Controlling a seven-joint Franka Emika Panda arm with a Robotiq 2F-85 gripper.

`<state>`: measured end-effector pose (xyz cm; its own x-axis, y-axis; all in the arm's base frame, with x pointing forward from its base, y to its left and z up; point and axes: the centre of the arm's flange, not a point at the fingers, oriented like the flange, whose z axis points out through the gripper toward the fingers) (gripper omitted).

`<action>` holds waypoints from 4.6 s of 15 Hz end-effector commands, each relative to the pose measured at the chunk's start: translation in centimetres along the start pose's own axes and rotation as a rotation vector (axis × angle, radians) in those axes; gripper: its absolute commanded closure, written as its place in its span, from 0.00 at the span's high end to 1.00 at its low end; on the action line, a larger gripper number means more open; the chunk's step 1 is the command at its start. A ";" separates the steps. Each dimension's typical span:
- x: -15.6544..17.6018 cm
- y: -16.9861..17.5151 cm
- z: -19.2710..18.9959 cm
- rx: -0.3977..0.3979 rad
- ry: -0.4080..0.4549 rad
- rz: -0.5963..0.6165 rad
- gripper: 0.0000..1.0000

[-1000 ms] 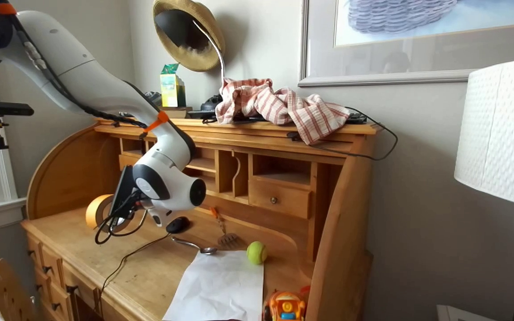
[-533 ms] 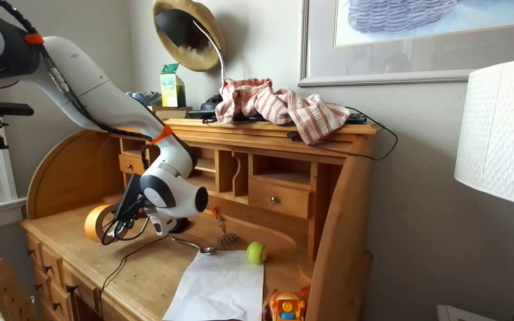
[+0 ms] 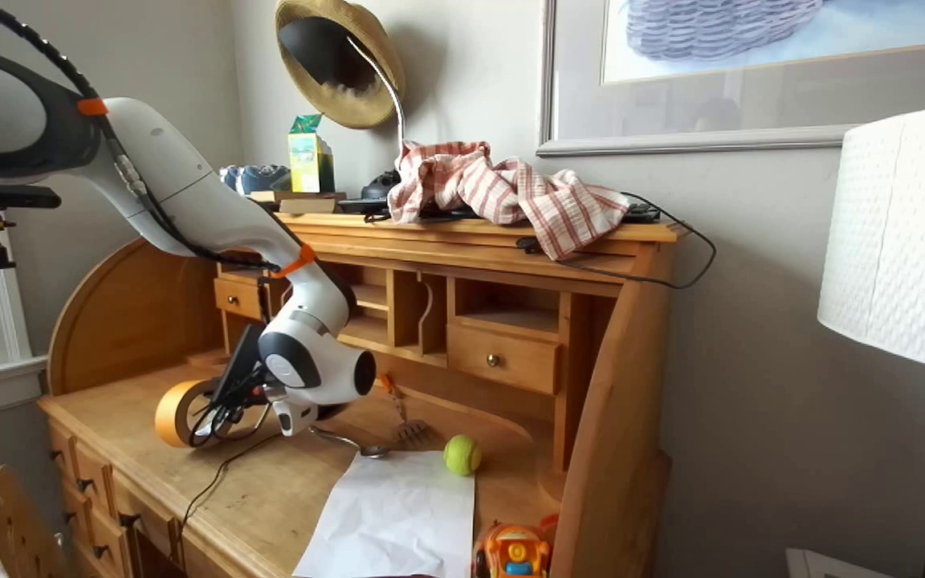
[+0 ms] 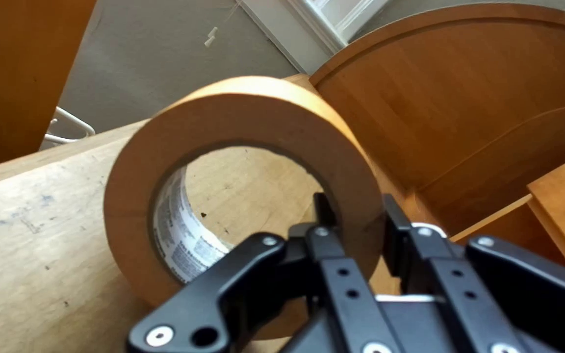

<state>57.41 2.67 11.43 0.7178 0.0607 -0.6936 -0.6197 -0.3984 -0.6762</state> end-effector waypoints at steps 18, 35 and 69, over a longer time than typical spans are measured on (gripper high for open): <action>1.1 -2.2 -1.7 -0.051 0.053 0.021 1.00; -12.9 -5.9 -4.2 -0.495 0.556 -0.111 1.00; -13.0 -20.7 10.1 -1.329 0.341 -1.119 1.00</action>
<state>55.17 16.96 34.28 0.7135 0.6945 0.0932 0.6983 -0.7157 -0.0128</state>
